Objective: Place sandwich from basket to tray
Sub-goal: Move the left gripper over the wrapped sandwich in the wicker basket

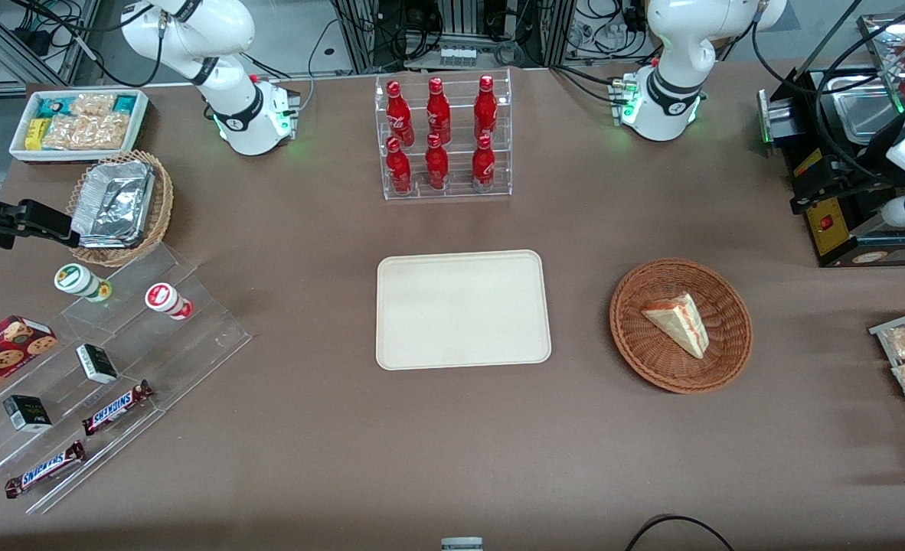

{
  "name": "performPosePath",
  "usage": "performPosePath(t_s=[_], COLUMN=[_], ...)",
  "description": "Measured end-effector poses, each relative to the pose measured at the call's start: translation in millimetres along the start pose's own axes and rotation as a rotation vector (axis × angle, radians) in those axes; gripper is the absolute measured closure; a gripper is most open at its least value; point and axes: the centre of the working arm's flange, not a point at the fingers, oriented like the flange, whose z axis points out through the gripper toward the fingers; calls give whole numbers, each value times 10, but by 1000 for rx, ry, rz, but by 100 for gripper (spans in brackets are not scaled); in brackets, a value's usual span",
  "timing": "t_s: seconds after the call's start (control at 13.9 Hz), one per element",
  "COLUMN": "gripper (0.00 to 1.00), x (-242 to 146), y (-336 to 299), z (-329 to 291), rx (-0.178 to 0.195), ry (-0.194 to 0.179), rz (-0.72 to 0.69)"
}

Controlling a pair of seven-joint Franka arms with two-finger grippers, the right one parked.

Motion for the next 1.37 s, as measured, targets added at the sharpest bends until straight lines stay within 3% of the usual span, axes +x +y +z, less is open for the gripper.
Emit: performPosePath(t_s=[0.43,0.79,0.94,1.37], gripper=[0,0,0,0], x=[54,507,603,465], y=[-4,60,130,287], z=[113,963,1382,2413], rx=[1,-5,-7,-25], ry=[-28,-78,-63,48], rz=[0,-3,-35,-261])
